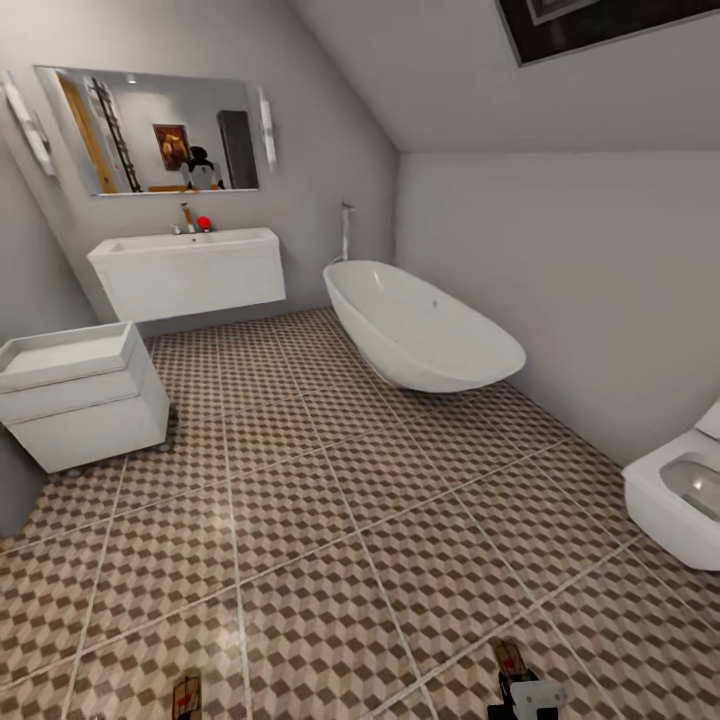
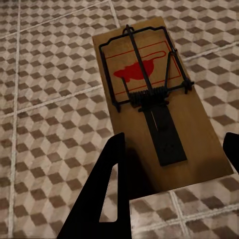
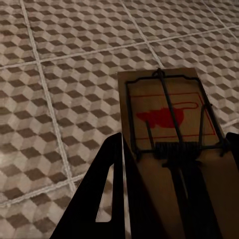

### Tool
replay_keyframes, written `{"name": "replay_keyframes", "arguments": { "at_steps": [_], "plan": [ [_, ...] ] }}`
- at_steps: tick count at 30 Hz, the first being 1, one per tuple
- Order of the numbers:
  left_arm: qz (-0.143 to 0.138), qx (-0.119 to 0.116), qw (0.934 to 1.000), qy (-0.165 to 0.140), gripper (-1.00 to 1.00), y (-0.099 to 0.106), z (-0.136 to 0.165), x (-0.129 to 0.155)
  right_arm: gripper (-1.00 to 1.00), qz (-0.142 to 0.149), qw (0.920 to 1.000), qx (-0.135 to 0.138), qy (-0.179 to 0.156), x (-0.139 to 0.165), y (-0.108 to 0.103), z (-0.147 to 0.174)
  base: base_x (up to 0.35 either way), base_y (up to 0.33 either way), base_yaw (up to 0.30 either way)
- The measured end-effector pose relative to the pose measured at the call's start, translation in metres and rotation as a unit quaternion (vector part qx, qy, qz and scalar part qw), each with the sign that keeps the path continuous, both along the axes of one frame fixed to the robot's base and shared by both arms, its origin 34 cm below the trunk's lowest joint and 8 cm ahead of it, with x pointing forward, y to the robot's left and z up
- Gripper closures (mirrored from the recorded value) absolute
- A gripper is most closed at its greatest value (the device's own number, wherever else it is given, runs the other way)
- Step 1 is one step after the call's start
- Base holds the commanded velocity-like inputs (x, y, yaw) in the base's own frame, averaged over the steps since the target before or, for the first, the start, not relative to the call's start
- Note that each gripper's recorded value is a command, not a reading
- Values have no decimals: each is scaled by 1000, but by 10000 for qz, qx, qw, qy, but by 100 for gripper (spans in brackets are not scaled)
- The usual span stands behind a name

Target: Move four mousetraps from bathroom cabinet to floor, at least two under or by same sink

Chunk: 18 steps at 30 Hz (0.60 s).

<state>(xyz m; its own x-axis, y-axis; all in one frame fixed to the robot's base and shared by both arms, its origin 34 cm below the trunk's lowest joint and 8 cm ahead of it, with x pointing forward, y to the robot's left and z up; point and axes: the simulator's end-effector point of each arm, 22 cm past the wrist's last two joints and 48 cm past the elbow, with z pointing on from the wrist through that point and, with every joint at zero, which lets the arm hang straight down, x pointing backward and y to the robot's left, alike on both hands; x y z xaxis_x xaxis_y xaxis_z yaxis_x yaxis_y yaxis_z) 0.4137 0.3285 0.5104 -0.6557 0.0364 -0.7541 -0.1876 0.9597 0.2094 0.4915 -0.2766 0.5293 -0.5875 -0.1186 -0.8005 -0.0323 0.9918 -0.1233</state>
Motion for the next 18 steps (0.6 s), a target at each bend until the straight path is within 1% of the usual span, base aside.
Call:
{"name": "replay_keyframes", "arguments": {
  "at_steps": [18],
  "plan": [
    [-1, 2, 10000, -67, 100, 0, 4, 4, 100, 3, 10000, 0, -71, 4, 0, 5, 0, 0, 261]
  ]
}}
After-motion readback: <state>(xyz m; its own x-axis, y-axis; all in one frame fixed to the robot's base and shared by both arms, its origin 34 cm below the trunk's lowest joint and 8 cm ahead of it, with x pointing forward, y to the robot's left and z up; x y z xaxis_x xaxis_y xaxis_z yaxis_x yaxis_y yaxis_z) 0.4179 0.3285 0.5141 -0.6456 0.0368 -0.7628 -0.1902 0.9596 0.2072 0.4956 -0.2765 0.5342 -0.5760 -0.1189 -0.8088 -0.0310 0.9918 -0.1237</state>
